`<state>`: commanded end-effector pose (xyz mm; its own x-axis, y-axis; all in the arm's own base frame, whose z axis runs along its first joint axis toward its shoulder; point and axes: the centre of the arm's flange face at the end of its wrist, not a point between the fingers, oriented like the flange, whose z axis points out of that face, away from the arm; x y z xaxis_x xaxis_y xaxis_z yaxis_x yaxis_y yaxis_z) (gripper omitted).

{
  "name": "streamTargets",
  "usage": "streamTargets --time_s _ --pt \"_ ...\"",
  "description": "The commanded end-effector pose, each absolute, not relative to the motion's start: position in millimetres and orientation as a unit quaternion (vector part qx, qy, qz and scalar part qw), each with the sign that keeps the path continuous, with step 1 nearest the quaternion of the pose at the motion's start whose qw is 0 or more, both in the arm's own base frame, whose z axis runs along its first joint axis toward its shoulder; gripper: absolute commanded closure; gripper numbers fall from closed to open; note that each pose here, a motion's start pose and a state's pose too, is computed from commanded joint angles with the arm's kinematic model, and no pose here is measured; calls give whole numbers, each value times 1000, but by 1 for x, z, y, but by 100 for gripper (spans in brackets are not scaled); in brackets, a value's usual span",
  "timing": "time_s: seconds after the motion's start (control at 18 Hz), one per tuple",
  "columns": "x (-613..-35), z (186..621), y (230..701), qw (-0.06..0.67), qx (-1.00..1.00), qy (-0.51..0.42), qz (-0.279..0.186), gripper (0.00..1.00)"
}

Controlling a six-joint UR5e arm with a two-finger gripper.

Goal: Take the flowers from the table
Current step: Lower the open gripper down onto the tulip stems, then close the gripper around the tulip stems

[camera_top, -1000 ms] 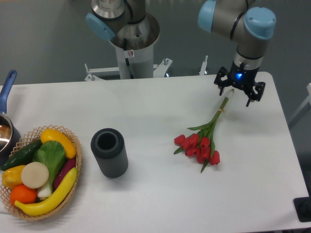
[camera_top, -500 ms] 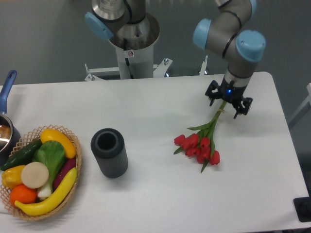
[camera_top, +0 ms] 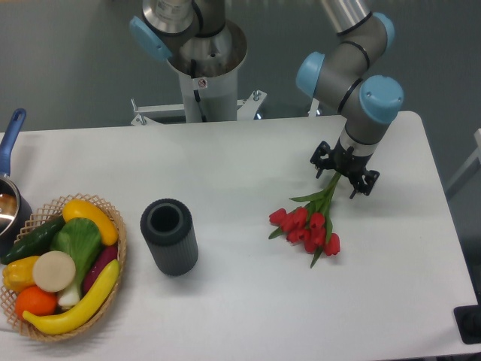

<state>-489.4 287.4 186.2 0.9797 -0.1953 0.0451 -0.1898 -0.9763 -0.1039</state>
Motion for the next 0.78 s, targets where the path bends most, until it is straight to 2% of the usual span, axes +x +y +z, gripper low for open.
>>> streamTargets --time_s 0.11,0.17,0.61,0.78 --pt "-491 187 287 50 -994 97 -26 80" --pt "-491 189 287 50 -994 98 -24 89" --pt "-493 222 280 28 -995 91 10 93" --pt "-499 230 278 12 -997 73 23 100"
